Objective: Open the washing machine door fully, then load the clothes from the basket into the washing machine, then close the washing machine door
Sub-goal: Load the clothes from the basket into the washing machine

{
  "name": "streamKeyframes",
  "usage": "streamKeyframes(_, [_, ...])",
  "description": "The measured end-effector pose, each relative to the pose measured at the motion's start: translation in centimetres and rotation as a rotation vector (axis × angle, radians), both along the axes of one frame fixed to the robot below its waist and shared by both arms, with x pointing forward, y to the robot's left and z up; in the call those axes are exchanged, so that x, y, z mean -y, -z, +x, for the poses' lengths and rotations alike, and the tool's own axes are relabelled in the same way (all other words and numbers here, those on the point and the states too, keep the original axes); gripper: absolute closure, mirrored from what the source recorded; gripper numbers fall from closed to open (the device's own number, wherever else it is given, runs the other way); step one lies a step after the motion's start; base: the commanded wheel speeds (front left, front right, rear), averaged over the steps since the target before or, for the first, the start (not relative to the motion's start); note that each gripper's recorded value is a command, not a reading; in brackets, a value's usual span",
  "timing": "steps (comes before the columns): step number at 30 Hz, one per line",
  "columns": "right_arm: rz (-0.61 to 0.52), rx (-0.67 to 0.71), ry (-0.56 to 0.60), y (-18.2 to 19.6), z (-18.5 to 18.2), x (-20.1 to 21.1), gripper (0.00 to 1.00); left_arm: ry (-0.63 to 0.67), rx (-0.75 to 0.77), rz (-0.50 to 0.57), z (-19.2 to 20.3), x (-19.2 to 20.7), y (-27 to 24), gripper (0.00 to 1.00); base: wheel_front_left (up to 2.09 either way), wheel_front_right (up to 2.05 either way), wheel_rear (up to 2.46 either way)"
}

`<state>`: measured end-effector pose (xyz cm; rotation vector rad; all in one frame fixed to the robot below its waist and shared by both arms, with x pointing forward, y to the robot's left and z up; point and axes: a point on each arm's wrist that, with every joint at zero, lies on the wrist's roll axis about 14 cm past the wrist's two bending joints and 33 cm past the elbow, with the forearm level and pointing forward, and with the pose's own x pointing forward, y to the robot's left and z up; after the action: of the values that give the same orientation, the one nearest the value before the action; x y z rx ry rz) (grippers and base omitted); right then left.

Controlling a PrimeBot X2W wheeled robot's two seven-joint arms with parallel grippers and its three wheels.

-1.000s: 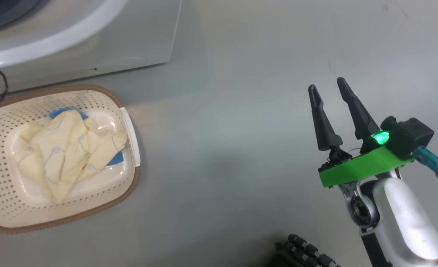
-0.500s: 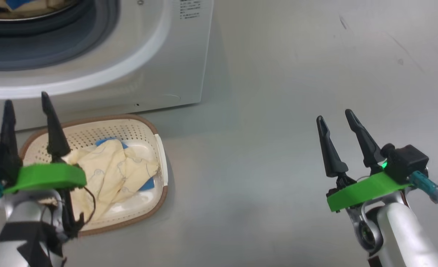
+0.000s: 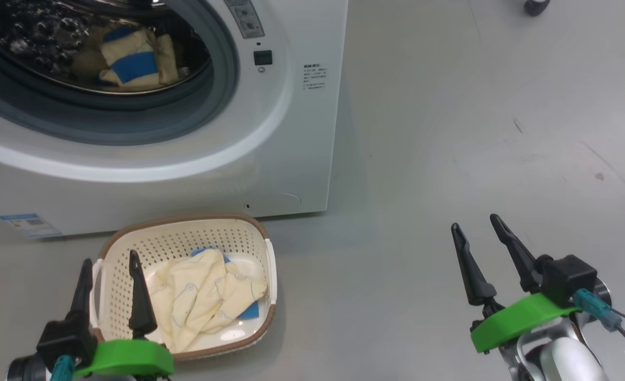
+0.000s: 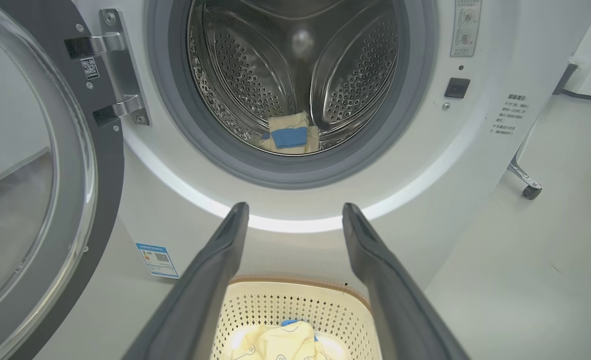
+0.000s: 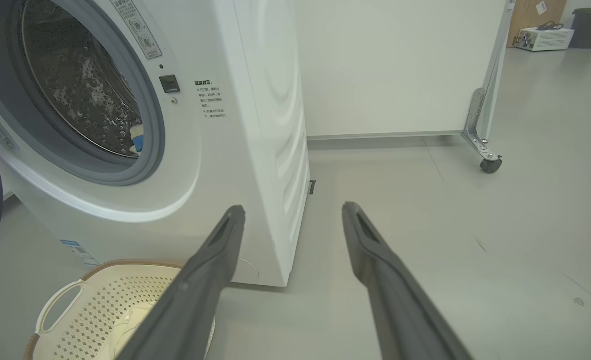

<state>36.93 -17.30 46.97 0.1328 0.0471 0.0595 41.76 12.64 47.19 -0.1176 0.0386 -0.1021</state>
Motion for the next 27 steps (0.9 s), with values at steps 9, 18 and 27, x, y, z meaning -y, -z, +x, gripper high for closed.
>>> streamKeyframes(9, [0.003,0.016,-0.032,-1.3,-1.9,-1.1,0.0,0.007,0.034,0.004,-3.3,0.1,-1.5,0.0,0.0,0.0,0.0])
streamKeyframes(18, [0.003,0.021,-0.033,-2.0,-3.0,-1.1,0.0,0.009,0.04,-0.002,-4.6,0.2,-1.8,0.0,0.0,0.0,0.0])
streamKeyframes(27, [0.002,0.026,-0.028,-2.3,-3.2,-0.9,0.0,0.014,0.049,-0.001,-4.7,0.4,-2.1,0.0,0.0,0.0,0.0])
